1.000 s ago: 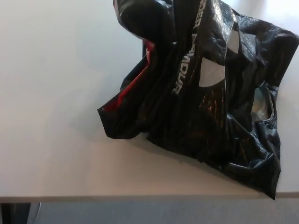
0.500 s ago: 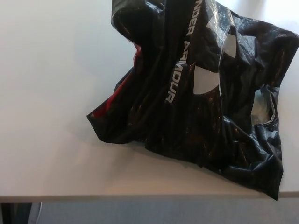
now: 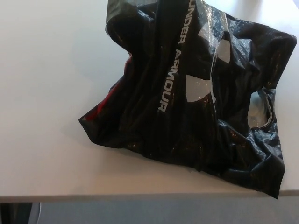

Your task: A plastic bag is kept in the middle of the desk and the robot uses both its hands to grab the bag from the left and right and brings its hands close together to compress the bag

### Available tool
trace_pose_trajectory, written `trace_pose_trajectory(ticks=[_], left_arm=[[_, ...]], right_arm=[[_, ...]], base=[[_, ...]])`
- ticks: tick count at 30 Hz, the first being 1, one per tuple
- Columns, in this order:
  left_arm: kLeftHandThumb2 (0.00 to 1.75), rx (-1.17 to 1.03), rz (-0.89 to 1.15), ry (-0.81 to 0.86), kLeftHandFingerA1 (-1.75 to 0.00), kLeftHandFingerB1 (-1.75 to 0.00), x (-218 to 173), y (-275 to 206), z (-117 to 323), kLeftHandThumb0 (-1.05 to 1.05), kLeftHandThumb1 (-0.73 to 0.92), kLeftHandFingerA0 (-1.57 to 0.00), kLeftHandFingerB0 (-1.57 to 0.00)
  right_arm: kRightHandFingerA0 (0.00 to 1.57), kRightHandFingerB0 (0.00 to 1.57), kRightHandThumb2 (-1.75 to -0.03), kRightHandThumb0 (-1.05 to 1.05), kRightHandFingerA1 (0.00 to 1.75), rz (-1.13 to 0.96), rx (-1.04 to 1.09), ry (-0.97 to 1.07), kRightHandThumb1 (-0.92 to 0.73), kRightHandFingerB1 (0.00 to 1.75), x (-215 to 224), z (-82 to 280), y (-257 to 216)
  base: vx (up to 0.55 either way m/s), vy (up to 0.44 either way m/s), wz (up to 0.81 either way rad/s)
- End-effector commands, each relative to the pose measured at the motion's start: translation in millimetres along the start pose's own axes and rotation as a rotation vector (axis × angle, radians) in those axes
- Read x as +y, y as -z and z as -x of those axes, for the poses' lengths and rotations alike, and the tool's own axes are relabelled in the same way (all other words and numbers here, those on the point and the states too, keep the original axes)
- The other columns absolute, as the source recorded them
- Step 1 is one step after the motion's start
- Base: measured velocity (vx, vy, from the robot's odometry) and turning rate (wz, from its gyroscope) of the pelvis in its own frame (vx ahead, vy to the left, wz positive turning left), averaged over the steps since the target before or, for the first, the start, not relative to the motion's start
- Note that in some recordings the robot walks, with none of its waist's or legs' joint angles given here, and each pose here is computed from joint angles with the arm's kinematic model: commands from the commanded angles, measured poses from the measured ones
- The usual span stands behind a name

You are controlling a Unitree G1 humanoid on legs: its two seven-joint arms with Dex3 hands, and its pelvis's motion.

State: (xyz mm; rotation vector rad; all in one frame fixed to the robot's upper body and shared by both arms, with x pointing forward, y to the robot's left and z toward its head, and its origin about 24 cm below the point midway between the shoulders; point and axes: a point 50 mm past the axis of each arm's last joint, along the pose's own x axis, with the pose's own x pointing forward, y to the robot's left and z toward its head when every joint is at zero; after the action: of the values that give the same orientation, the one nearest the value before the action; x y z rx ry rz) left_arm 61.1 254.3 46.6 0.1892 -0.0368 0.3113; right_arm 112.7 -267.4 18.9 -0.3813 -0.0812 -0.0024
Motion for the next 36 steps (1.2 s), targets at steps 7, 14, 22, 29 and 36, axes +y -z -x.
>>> trace_pose_trajectory(ticks=[7,14,22,29,36], left_arm=[[1.13,-0.251,-0.012,0.097,-0.33,-0.31,-17.8,-6.0,22.5,-0.71,0.82,0.00,-0.11],[1.12,-0.256,-0.008,0.113,-0.36,-0.33,-17.3,-5.3,23.1,-0.62,0.78,0.00,-0.06],[0.78,-0.247,0.014,0.112,-0.24,-0.22,-16.8,-3.9,24.4,-0.68,0.92,-0.05,-0.09],[0.81,-0.265,0.011,0.127,-0.30,-0.26,-19.3,-3.6,22.1,-0.69,0.92,-0.08,-0.12],[1.19,-0.300,-0.025,0.138,-0.50,-0.48,-18.5,-5.4,12.7,-0.32,0.65,-0.01,0.00]], right_arm=[[0.00,0.00,-1.03,-0.88,0.19,0.107,-0.235,-0.025,-0.75,0.16,29.2,16.7,-25.0],[0.00,0.00,-1.04,-0.92,0.14,0.058,-0.233,-0.037,-0.77,0.11,32.3,18.4,-25.4],[0.00,0.00,-1.07,-0.88,0.18,0.074,-0.237,-0.035,-0.77,0.16,32.7,17.1,-24.6],[0.00,0.00,-1.02,-0.86,0.15,0.074,-0.231,-0.041,-0.75,0.14,31.1,19.4,-24.4],[0.00,0.00,-1.00,-0.82,0.17,0.069,-0.231,-0.044,-0.72,0.14,37.2,15.9,-21.5]], base=[[0.00,0.000,0.00],[0.00,0.000,0.00],[0.00,0.000,0.00],[0.00,0.000,0.00],[0.00,0.000,0.00]])
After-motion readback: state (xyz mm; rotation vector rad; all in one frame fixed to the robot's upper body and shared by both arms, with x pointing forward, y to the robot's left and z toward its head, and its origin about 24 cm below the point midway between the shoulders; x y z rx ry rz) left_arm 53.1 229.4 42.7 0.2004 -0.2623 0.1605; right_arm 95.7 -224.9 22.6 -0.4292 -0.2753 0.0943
